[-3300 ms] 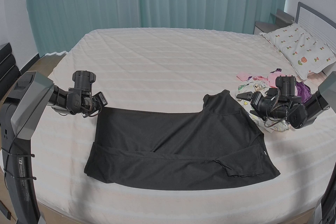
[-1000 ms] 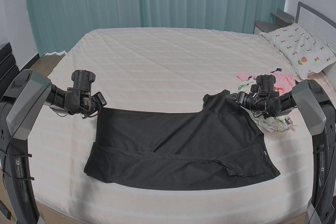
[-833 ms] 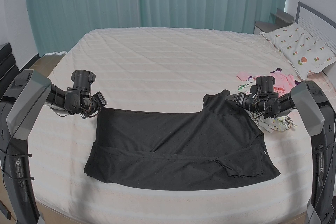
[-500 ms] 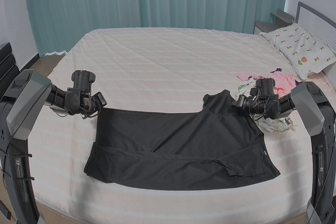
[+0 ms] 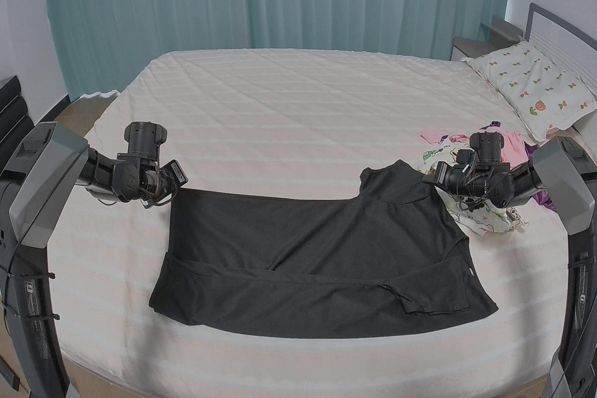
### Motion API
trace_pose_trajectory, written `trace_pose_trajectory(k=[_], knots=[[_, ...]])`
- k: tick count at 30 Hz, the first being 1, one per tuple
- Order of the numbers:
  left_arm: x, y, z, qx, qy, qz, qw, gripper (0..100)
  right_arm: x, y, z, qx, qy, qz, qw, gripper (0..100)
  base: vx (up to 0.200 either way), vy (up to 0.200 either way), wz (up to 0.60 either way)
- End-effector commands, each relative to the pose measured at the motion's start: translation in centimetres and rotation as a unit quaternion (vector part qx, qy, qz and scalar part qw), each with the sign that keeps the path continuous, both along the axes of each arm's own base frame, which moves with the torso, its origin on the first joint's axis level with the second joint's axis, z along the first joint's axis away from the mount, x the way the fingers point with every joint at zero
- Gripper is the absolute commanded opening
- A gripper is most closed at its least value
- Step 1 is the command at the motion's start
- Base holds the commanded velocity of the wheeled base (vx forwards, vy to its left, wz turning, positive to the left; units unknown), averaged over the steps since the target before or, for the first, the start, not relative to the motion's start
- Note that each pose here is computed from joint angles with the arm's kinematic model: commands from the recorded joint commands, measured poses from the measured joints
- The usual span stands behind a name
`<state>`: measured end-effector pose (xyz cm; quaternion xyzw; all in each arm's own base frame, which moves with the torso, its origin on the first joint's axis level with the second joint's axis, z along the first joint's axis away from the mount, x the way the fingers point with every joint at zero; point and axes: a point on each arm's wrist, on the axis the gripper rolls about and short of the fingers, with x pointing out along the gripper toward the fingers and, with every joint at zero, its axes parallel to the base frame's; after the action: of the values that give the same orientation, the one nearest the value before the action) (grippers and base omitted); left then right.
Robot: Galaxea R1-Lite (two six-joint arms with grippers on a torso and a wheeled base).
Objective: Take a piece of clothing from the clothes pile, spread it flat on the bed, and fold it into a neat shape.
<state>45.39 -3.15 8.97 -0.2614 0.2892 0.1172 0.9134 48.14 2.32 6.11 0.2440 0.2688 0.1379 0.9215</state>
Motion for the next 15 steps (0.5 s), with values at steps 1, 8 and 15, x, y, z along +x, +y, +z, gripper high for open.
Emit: trace_pose_trajectory(k=[1, 8, 15], knots=[[0.0, 0.0, 0.5, 0.0, -0.006, 0.001, 1.0, 0, -0.8, -0.3, 1.3, 0.003, -0.013, 0.001, 0.9999, 0, 0.0, 0.0, 0.0], [-0.3, 0.4, 1.4, 0.0, -0.016, 0.004, 0.9999, 0, -1.4, -0.9, 2.1, 0.012, -0.035, -0.005, 0.9993, 0, 0.0, 0.0, 0.0], [-0.5, 1.1, 2.1, -0.002, -0.023, 0.012, 0.9997, 0, -2.9, -2.0, 3.0, 0.054, -0.065, -0.019, 0.9962, 0, 0.0, 0.0, 0.0]])
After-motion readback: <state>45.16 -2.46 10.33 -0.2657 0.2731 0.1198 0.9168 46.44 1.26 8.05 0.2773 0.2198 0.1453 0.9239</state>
